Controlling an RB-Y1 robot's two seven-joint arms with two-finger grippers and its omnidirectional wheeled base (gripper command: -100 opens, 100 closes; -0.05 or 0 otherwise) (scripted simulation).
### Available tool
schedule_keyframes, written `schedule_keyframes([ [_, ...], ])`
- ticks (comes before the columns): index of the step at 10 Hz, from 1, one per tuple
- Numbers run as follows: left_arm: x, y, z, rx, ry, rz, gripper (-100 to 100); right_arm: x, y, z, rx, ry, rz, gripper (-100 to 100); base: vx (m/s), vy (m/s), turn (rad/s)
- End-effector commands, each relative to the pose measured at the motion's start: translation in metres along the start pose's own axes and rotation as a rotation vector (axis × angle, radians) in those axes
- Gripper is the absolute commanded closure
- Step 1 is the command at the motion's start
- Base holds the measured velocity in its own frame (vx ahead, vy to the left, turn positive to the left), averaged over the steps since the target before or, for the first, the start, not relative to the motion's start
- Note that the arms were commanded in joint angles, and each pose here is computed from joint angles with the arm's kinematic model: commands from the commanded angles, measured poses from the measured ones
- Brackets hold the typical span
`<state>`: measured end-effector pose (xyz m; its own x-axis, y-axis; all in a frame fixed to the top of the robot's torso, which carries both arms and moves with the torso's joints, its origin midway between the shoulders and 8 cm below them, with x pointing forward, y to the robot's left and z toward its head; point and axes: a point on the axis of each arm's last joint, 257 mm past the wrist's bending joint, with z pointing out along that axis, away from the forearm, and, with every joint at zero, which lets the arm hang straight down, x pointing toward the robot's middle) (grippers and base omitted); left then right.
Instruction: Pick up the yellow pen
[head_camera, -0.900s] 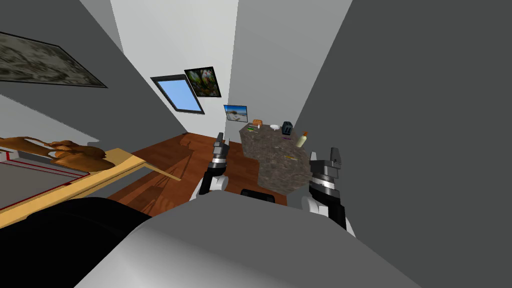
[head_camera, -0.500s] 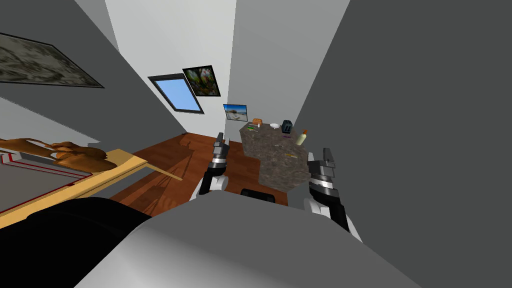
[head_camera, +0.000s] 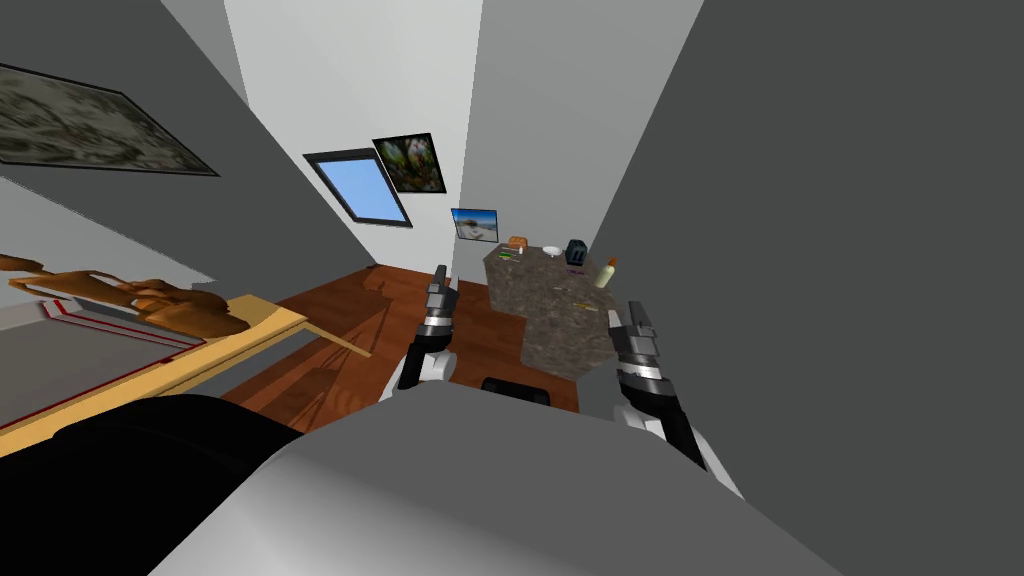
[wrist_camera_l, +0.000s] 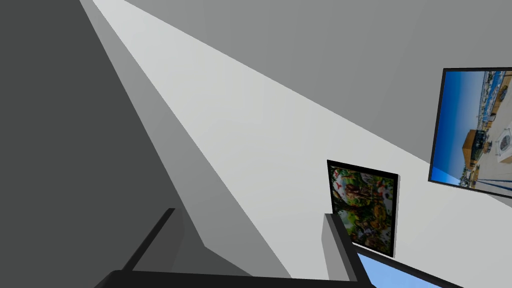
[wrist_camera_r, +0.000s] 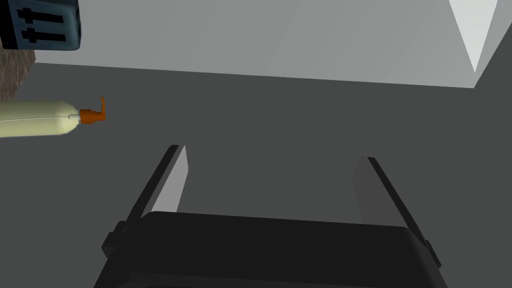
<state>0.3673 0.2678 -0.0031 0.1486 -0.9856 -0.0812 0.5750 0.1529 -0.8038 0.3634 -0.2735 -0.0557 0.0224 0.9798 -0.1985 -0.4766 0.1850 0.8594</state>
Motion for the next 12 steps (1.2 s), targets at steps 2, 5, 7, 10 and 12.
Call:
schedule_keyframes([
  [2,0.0,0.0,0.0,0.0,0.0,0.0,0,0.006,-0.01,-0.006,0.03,0.054,-0.034,-100,-0.051,0.041,0.029],
  [5,0.0,0.0,0.0,0.0,0.0,0.0,0,0.014,-0.034,-0.019,0.089,0.141,-0.096,-100,-0.059,0.056,0.071],
  [7,0.0,0.0,0.0,0.0,0.0,0.0,0,0.017,-0.047,-0.029,0.123,0.188,-0.132,-100,-0.041,0.038,0.076],
  [10,0.0,0.0,0.0,0.0,0.0,0.0,0,0.02,-0.076,-0.052,0.197,0.278,-0.205,-100,-0.03,0.037,0.112],
  [12,0.0,0.0,0.0,0.0,0.0,0.0,0,0.019,-0.091,-0.066,0.238,0.333,-0.249,-100,-0.021,0.029,0.116],
])
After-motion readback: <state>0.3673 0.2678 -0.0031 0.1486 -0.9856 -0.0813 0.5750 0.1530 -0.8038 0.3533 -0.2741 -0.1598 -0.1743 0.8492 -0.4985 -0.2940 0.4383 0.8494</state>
